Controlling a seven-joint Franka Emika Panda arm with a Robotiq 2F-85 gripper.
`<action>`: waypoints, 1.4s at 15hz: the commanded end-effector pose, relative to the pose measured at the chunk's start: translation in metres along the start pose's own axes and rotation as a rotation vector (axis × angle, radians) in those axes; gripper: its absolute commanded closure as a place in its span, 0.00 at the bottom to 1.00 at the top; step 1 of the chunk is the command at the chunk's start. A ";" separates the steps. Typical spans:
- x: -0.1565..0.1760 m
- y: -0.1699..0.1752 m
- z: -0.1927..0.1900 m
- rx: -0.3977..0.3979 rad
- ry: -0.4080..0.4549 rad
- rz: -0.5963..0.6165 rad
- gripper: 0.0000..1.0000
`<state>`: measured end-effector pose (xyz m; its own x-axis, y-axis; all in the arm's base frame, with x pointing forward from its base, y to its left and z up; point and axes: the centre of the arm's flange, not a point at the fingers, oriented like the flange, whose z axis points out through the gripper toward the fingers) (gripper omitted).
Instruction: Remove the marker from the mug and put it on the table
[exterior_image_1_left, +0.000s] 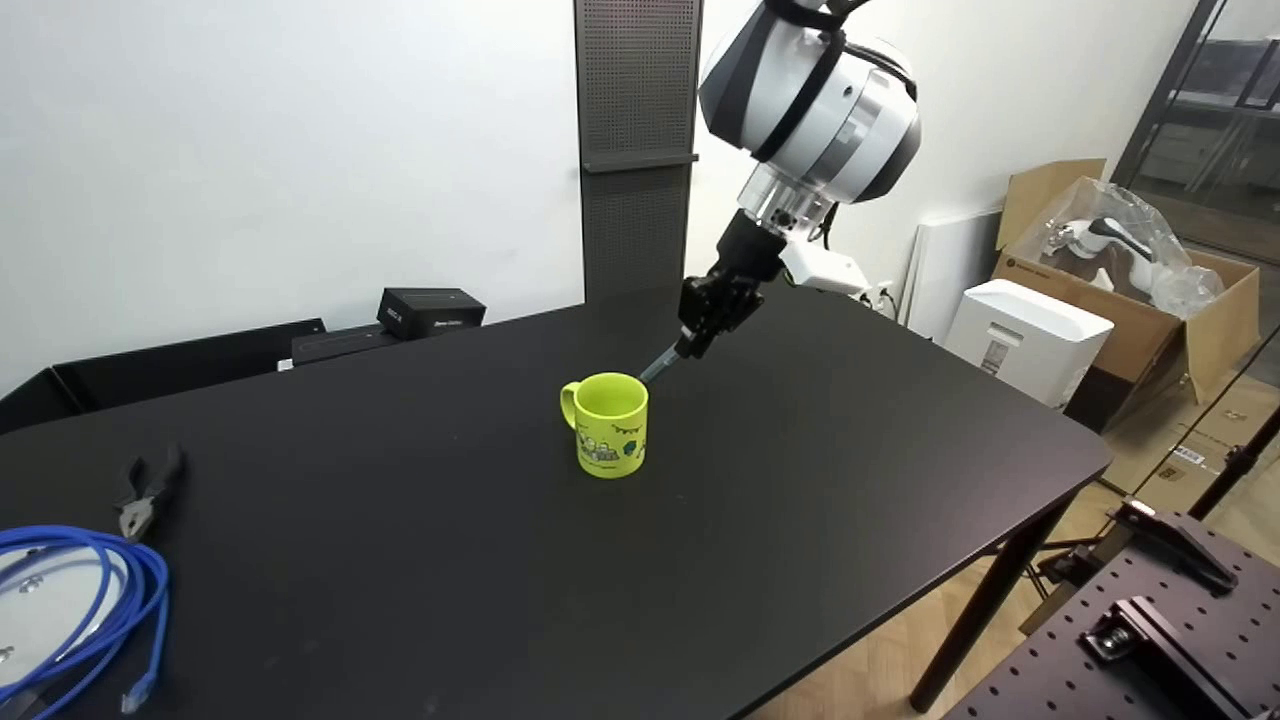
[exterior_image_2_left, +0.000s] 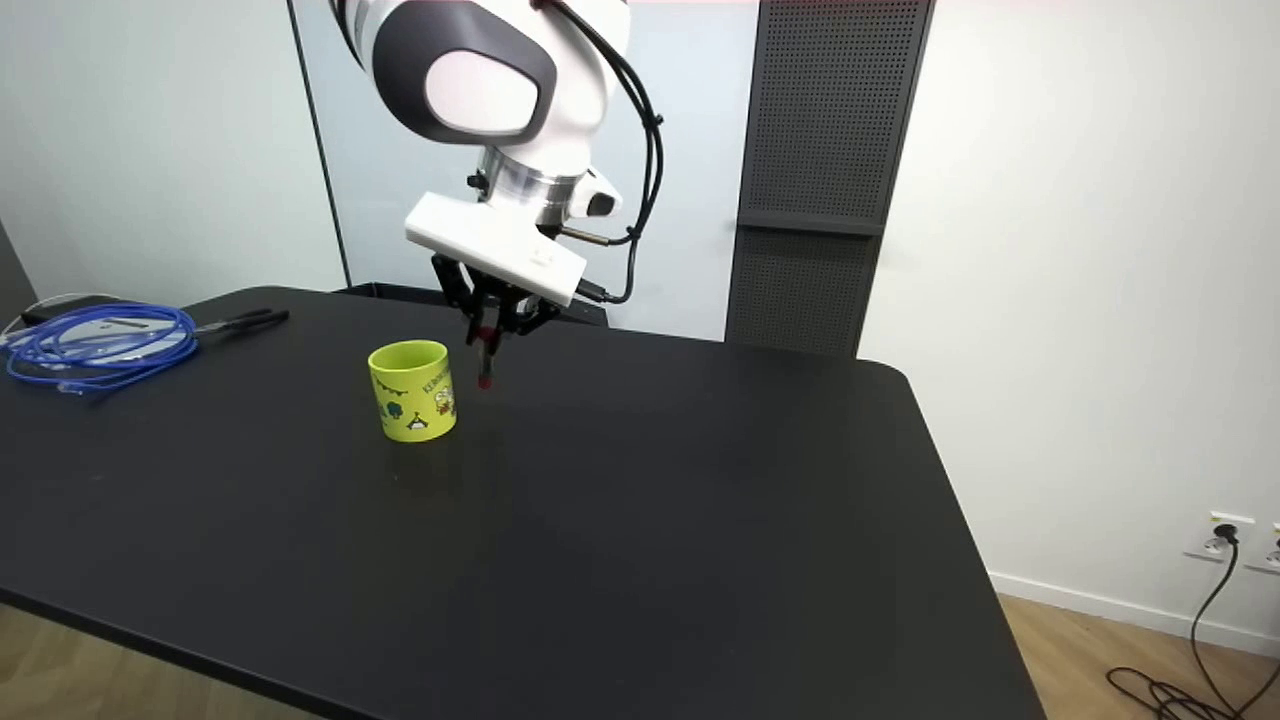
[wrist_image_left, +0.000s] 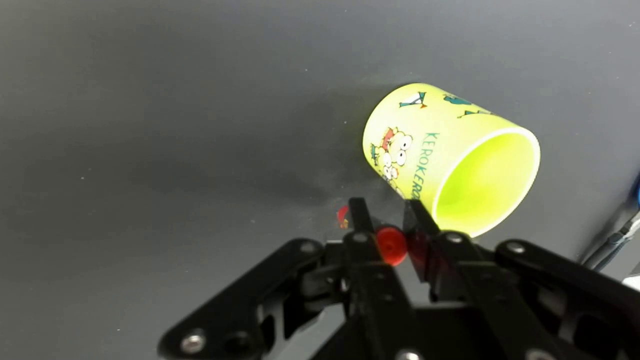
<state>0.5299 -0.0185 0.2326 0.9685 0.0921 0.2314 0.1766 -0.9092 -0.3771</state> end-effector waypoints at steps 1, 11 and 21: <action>0.024 0.007 0.021 0.076 0.021 -0.004 0.94; 0.033 0.034 0.052 0.149 -0.019 0.068 0.40; 0.023 0.035 -0.007 0.008 -0.064 0.120 0.00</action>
<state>0.5672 -0.0505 0.1925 0.9887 0.0213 0.1487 0.0866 -0.8895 -0.4486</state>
